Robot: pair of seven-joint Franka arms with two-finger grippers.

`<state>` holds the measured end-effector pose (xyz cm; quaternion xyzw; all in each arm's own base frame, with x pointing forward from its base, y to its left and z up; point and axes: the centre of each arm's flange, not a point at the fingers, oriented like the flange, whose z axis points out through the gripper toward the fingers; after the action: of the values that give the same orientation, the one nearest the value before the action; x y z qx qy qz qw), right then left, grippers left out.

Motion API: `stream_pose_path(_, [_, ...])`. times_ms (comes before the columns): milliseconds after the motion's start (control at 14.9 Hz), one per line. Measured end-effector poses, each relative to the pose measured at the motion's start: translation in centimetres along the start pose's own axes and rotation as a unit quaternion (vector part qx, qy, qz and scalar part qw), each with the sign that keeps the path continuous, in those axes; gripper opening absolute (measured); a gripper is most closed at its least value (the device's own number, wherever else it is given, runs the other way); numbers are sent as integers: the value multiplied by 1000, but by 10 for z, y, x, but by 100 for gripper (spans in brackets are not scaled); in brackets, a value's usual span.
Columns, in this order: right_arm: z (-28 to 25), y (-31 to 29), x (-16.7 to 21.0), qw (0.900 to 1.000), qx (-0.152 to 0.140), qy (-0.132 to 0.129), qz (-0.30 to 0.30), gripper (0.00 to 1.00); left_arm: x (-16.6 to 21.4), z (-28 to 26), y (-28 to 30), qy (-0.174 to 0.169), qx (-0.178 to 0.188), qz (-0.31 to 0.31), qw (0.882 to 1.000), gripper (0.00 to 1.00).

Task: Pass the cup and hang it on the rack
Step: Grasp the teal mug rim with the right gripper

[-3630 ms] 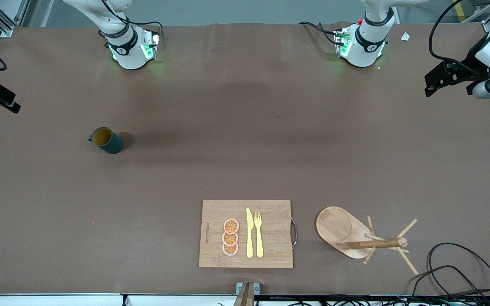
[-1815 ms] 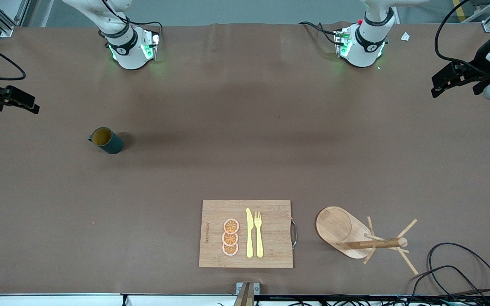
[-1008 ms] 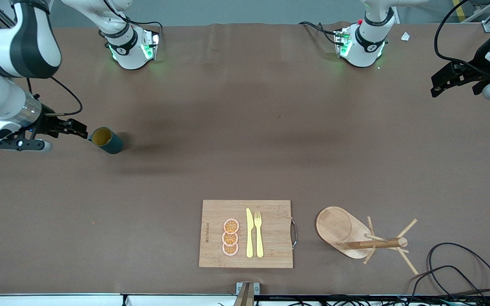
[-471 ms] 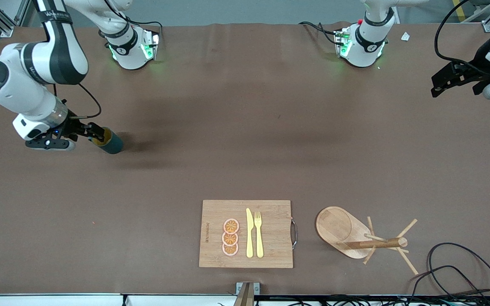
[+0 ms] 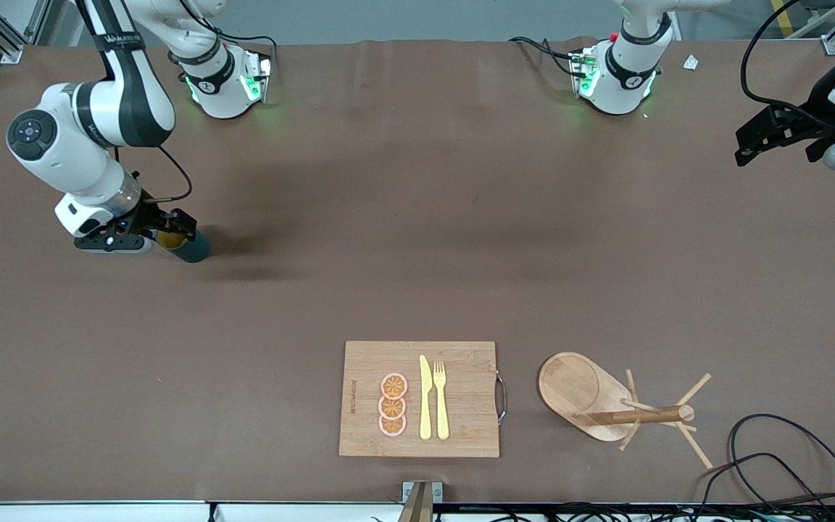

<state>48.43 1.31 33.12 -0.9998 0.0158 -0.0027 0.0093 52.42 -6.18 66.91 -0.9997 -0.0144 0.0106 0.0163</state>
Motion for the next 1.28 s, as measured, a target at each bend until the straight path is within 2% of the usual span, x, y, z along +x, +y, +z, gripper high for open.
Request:
stream_pose_path(538, [37,2,-5,1000,2,-24,2,100,0,0,0,0,0,0,1000,100])
stream_pose_path(1277, [67,3,-13,999,3,-37,3,99,1,-1,0,6,-1,0,1000,100])
